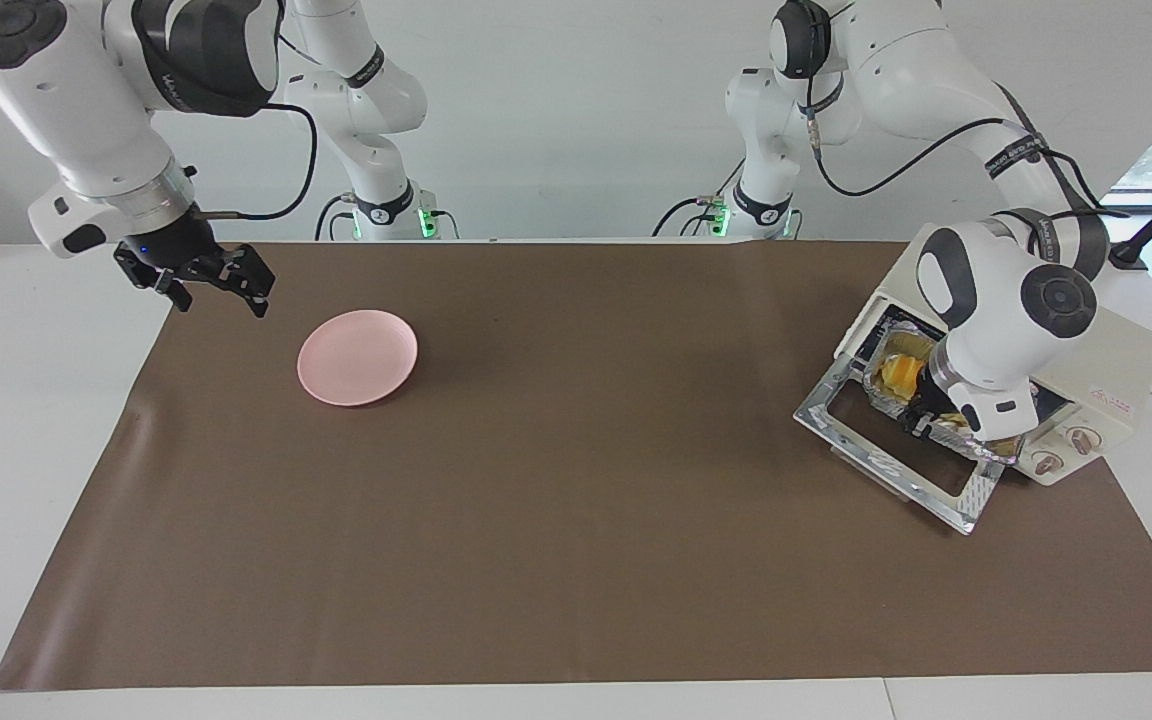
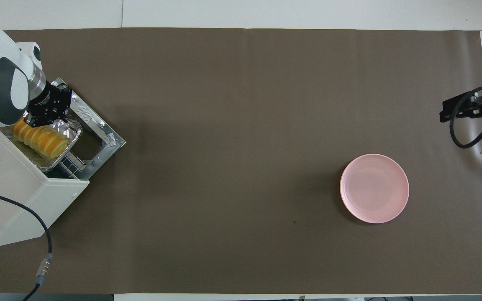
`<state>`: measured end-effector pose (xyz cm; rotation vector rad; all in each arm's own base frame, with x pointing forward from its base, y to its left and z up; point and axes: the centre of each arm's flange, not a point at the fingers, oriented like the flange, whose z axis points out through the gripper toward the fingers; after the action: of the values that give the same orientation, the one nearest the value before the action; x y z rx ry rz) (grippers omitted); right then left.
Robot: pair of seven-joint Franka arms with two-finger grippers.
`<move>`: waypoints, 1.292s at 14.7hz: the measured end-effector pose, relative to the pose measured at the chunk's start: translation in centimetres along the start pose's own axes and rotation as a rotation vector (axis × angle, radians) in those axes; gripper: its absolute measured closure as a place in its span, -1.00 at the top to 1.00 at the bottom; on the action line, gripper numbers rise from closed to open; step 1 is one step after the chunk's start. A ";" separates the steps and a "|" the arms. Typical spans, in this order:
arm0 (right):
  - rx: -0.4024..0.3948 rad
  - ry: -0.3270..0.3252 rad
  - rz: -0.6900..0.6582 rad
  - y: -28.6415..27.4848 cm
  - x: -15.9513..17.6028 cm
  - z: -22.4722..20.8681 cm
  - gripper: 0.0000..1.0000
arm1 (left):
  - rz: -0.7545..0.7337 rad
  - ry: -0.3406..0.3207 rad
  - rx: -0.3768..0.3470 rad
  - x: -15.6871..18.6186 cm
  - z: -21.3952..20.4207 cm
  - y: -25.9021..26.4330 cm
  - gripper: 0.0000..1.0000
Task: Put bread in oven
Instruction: 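Lift the foil tray with the left gripper over the oven door, then push the foil tray with the left gripper into the oven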
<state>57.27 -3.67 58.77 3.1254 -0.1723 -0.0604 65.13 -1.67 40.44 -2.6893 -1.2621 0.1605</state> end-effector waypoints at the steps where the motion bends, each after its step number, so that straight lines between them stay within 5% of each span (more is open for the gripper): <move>1: 0.000 0.000 -0.002 -0.1 0.0 0.0 1.00 | 0.000 -0.002 0.001 0.1 0.1 -0.1 -0.96; 19: 0.000 0.000 -0.003 -0.1 0.0 0.0 1.00 | 0.033 -0.049 0.073 0.2 0.8 -4.2 -0.96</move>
<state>57.26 -3.52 58.80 3.1261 -0.1680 -0.0597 61.93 1.21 40.48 -2.6600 -1.2020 0.2729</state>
